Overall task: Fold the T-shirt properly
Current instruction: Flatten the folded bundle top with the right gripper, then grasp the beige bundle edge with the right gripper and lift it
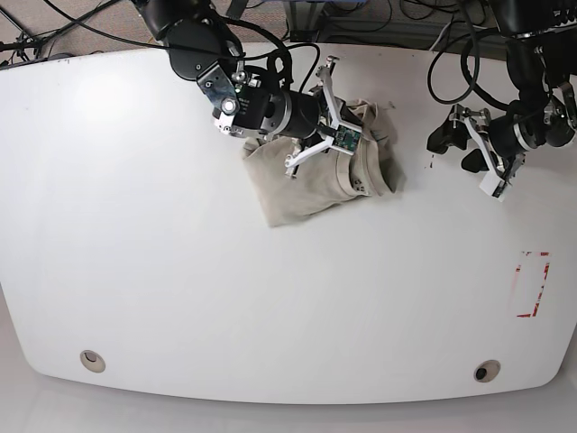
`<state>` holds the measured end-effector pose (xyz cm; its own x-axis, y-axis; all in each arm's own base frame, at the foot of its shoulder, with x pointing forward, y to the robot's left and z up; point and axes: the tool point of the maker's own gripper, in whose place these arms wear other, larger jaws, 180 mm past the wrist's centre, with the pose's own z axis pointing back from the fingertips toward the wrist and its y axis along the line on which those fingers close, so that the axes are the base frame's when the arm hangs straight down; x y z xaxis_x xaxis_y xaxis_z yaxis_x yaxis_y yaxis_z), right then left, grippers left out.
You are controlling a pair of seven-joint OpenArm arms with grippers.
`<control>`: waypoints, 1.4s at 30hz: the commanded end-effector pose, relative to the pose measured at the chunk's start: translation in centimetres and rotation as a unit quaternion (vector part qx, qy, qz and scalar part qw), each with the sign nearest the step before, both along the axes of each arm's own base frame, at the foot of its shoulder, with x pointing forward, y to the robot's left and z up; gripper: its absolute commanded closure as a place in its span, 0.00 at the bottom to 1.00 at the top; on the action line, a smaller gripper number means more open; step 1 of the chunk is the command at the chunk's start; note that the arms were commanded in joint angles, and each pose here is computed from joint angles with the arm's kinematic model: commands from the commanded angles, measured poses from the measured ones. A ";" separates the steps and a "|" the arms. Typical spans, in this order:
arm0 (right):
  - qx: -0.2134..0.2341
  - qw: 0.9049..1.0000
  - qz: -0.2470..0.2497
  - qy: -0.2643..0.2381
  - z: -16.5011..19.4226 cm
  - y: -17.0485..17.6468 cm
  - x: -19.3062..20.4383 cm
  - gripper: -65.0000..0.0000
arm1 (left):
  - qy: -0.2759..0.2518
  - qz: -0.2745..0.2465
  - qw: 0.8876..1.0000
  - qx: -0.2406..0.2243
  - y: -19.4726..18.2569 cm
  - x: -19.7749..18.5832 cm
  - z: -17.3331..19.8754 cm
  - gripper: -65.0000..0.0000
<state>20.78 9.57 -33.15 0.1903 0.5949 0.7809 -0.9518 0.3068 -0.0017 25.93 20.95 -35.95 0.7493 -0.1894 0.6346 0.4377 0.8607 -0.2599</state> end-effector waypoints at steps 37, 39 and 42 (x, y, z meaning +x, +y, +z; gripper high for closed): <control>0.036 0.999 0.005 -0.001 2.8 2.9 -0.4 1.00 | -0.024 0.000 1.000 0.000 0.3 0.9 1.3 0.24; 0.038 0.999 0.009 0.003 3.0 3.0 -0.6 1.00 | -0.025 0.000 1.000 0.000 0.3 0.9 1.3 0.24; 0.068 0.997 0.022 0.027 3.6 3.6 -1.5 1.00 | -0.025 0.000 1.000 0.000 0.3 0.9 1.3 0.24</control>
